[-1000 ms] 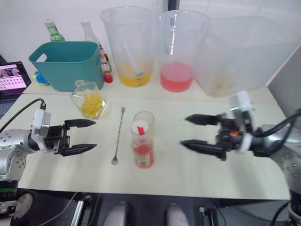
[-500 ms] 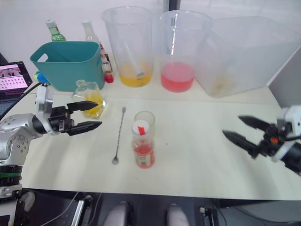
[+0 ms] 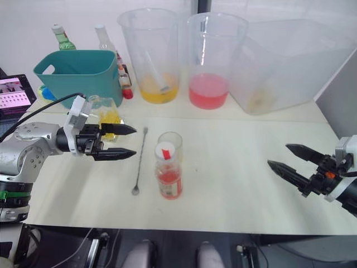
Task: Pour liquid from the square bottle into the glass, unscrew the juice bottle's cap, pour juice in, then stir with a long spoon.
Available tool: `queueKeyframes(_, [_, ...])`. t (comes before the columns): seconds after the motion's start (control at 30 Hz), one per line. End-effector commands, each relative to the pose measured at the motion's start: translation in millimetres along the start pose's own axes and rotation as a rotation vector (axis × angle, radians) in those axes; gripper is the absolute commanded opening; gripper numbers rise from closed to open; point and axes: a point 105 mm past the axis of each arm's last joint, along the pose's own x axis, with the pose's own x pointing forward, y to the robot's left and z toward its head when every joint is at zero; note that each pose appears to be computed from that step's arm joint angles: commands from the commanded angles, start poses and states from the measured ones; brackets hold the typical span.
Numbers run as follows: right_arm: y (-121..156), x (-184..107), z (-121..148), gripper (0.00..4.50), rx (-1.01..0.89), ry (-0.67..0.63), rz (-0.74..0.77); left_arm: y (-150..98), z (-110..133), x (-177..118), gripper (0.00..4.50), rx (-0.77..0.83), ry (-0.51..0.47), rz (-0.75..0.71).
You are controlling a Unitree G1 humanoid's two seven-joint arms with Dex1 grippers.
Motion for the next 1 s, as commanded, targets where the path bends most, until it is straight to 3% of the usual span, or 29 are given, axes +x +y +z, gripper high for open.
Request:
queueKeyframes(0.03, [14,5,11,4.44,-0.049,-0.020,0.053,-16,6,9,4.50,0.056,0.002,-0.110])
queueKeyframes(0.33, [28,11,11,4.44,-0.068,-0.009,0.080,-27,20,44,4.50,0.105,-0.081,-0.193])
queueKeyframes(0.8, [31,10,12,4.44,-0.110,-0.010,0.043,-45,18,75,4.50,0.110,-0.102,-0.283])
queueKeyframes(1.0, [30,10,19,4.44,-0.131,-0.031,0.031,-40,16,84,4.50,0.126,-0.093,-0.270])
